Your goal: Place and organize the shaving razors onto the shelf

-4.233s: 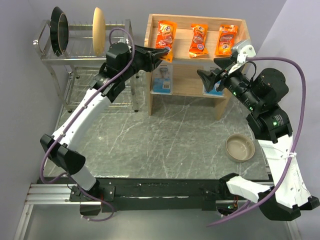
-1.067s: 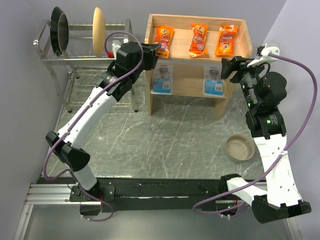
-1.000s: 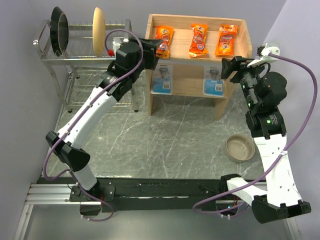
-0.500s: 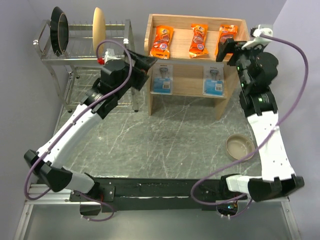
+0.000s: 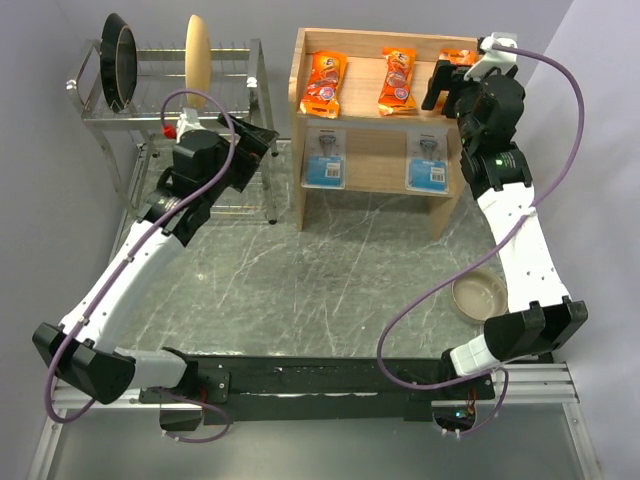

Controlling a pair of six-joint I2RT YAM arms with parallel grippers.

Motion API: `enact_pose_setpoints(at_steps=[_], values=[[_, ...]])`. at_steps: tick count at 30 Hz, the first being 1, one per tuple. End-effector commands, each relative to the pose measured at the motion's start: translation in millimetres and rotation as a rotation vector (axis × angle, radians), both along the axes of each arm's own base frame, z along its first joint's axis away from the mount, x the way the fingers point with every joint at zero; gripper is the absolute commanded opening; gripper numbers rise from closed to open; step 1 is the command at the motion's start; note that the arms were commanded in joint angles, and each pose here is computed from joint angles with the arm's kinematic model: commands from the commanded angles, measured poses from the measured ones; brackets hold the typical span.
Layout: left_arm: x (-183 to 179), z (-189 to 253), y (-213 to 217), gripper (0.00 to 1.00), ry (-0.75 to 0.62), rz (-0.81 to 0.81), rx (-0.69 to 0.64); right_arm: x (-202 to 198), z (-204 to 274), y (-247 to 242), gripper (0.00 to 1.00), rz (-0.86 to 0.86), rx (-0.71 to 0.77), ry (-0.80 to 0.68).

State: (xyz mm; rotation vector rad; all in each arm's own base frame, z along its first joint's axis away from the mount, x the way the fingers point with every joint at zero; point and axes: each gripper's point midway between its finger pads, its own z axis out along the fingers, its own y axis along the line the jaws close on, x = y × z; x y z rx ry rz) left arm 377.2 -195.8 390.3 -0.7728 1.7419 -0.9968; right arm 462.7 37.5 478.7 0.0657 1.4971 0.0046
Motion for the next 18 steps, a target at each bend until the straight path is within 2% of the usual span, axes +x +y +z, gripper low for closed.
enact_pose_setpoints(at_steps=[1,4,6,9,13,15,18], values=[[-4,16,12,0.99,-0.067,-0.013,0.015,-19,7,-21,0.96,-0.089,-0.046,-0.002],[-3,15,11,0.99,-0.083,-0.037,0.035,-24,-12,-25,0.91,-0.097,-0.072,0.067],[-4,21,4,0.96,-0.152,-0.11,0.113,-26,-27,-27,0.86,-0.109,-0.077,0.11],[-1,20,0,0.95,-0.178,-0.144,0.177,-35,-39,-30,0.82,-0.112,-0.088,0.135],[-3,26,-7,0.96,-0.24,-0.198,0.207,-42,-43,-27,0.7,-0.092,-0.088,0.14],[-5,27,-11,0.97,-0.273,-0.222,0.217,-43,-42,-23,0.68,-0.068,-0.087,0.132],[-3,20,-7,0.99,-0.256,-0.201,0.223,-49,-36,-19,0.62,-0.039,-0.085,0.106]])
